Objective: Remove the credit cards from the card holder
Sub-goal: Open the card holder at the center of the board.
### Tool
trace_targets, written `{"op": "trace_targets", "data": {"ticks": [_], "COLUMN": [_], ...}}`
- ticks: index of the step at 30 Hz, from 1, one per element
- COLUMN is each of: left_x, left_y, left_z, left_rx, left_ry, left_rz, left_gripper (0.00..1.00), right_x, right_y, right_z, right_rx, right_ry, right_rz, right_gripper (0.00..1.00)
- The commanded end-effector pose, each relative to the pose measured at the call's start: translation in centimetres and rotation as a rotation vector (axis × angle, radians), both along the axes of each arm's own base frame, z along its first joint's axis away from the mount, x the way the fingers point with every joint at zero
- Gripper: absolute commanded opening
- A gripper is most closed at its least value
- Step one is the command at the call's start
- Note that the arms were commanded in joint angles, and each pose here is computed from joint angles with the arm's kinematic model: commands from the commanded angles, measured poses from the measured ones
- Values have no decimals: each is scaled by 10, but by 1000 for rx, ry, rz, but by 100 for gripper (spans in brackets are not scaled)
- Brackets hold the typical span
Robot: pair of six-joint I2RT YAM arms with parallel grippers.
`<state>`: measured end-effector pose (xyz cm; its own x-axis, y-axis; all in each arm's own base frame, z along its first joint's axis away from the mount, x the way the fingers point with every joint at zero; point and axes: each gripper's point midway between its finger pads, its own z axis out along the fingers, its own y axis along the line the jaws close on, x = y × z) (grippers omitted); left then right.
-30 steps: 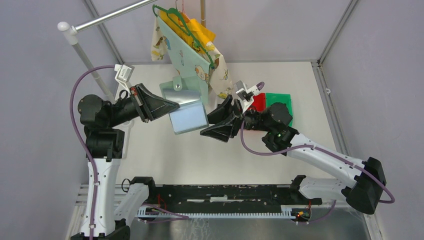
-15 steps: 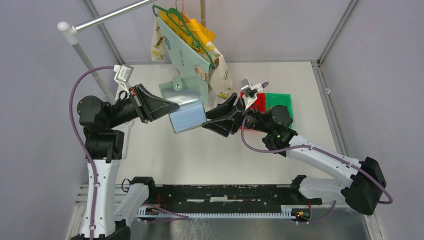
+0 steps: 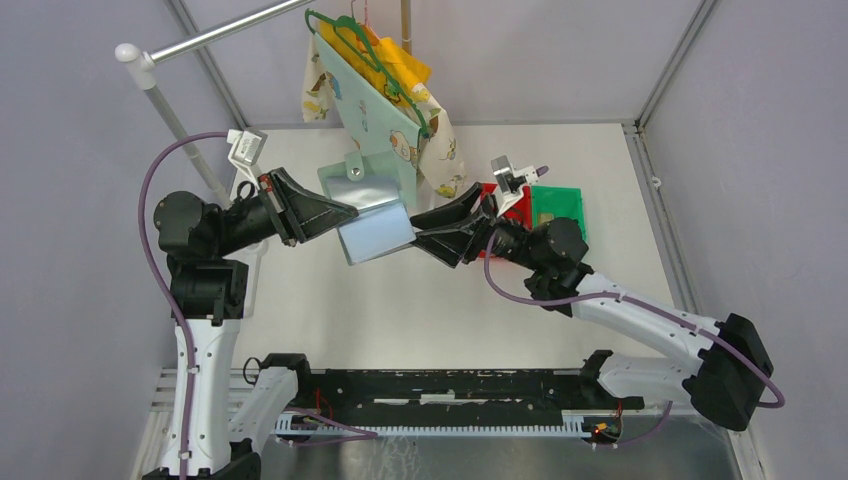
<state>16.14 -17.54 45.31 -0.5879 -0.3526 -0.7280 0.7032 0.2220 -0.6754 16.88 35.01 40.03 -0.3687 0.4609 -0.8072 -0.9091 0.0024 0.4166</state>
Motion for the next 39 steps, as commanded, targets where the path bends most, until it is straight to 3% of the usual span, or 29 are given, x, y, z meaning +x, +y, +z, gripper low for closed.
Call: {"op": "trace_targets", "data": {"ticks": [1,11,16,19,23,27,30,34,39], "left_x": [-12,-10,-6,-7,-5,1,2,-4,-21], "left_y": [0,0,0,0,1,4,6,10,15], "left_z": [18,12,3,2,-5,-26,-36,-38,-42], "left_rx": [-11,-1,10,10,27,110,177,278,394], "left_ry": [-71,-72,-51,-49,-47,-56,-88,-216,-481], "left_rz": [-10,-5,1,0,12,32,30,32,36], "left_gripper": [2,2,2,2,4,20,51,79,91], "right_x": [3,-12,-20,-16,-15,-12,-5,8,43], "right_y": [-5,2,10,11,13,15,16,17,20], "right_z": [38,53,62,66,71,68,64,53,30], "right_rx": [114,174,179,184,193,188,169,114,-16], "right_ry": [-26,-30,-55,-55,-41,9,61,111,267], "right_rz": [-15,119,176,161,174,178,149,75,-104], "right_gripper": [55,61,59,54,33,11,0,0,0]}}
